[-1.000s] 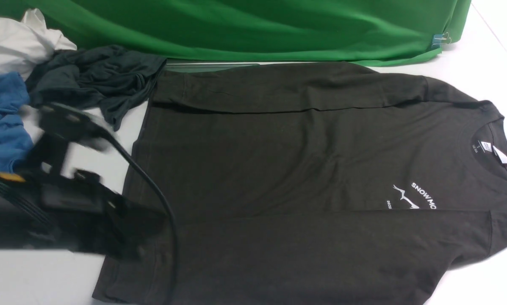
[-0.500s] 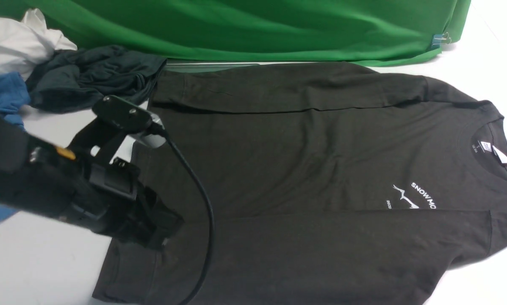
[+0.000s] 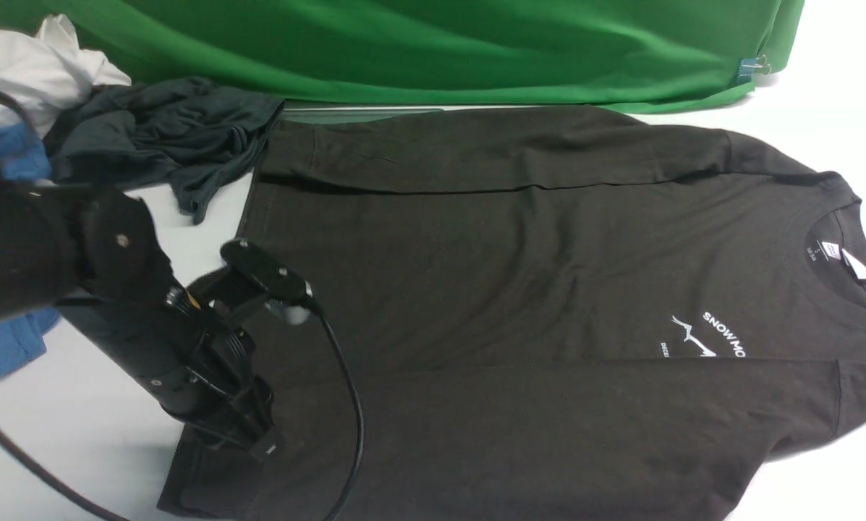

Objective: Fold a long-sleeved shirt on a white desktop.
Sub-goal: 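Grasp the left edge of the dark T-shirt lying flat on the table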

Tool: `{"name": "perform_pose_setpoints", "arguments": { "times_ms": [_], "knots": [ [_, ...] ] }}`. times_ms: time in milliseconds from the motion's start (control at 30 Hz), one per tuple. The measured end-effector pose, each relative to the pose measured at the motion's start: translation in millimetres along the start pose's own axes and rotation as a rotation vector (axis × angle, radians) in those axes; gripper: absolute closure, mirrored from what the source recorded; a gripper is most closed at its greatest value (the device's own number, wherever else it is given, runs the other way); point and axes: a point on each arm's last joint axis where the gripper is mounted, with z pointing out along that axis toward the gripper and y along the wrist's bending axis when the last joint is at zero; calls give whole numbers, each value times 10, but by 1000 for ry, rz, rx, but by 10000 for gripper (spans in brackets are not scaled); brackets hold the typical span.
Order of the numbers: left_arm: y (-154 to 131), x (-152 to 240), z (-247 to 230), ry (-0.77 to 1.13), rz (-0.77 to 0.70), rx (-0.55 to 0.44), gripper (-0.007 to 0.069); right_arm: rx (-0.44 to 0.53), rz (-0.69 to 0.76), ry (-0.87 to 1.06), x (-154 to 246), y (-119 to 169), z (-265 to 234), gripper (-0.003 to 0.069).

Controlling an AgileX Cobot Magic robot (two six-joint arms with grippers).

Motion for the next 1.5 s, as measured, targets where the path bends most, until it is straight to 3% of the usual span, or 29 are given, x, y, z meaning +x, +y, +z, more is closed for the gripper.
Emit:
{"name": "perform_pose_setpoints", "arguments": {
  "times_ms": [133,533,667,833,1033,1500],
  "knots": [
    [61,-17,99,13,17,-32,321,-4,-6,-5,-5,4,0,437],
    [150,-13,100,25,76,-127,311,4,-10,-29,-26,-3,0,421],
    [206,18,91,26,56,-132,311,6,-10,-44,-43,-5,-1,421],
    [383,106,63,-19,-79,-108,311,7,-10,-53,-54,-6,1,421],
    [369,95,64,-47,-53,-65,314,8,-10,-65,-72,-8,9,421],
    [365,110,186,-7,-55,-22,449,5,-7,-75,-82,-5,8,420]
  ]
}}
